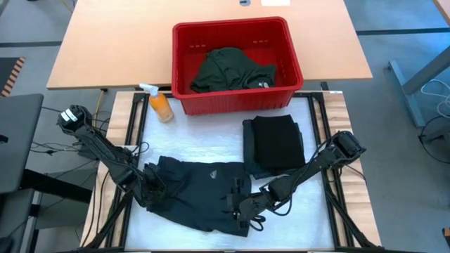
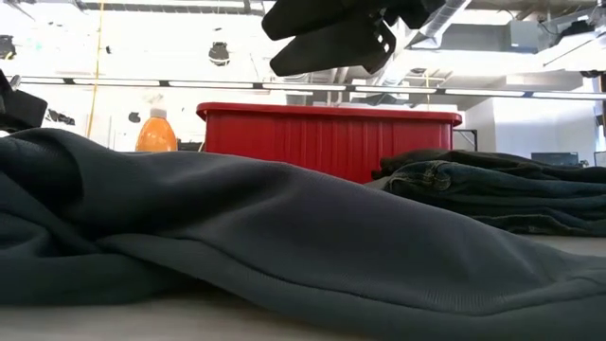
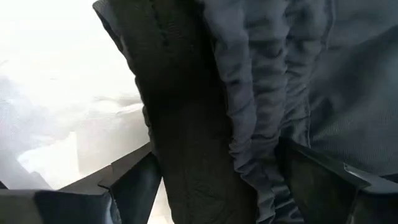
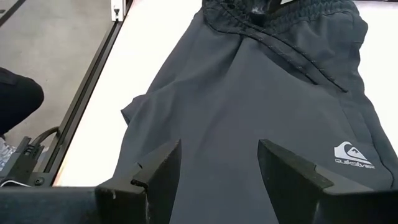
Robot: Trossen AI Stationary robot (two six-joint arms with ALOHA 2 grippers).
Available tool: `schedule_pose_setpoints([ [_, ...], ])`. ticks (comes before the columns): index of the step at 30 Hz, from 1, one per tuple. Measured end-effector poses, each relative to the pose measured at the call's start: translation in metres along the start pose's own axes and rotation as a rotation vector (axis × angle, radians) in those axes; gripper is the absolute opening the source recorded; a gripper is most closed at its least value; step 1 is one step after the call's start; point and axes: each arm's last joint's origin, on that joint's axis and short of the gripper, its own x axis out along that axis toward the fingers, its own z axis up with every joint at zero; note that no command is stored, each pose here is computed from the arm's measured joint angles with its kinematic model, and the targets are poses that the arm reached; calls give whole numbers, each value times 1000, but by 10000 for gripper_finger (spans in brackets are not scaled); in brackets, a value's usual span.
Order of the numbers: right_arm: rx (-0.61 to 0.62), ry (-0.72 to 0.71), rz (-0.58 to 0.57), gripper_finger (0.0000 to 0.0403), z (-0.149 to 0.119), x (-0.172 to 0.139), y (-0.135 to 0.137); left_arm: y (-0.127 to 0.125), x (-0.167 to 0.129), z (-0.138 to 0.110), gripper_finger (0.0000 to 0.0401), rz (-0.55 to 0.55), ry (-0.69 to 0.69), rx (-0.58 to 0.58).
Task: Fold Laundry from Bin
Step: Fold the black shorts
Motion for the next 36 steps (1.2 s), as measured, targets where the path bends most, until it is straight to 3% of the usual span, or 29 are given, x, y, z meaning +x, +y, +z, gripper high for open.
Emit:
schedule_pose_setpoints([
  [5, 1, -1, -1, 240, 0, 0, 0, 0, -5, 1, 255, 21, -16, -2],
  [13, 11, -4, 7, 240, -1, -2, 5, -3, -6, 3, 29, -32, -93, 84],
  [18, -1, -3, 37, 240, -5, -8, 18, -15, -20, 9, 22, -101, -110, 127],
  [23, -55, -23, 10, 240, -11, -17, 36, -39, -63, 21, 22, -174, -116, 190],
  [30, -59, -56, -17, 240, -13, -22, 43, -59, -126, 48, 22, -87, -32, 247],
  [36, 14, -304, 27, 240, -24, -12, 25, -79, -152, 73, 21, 62, -7, 306],
])
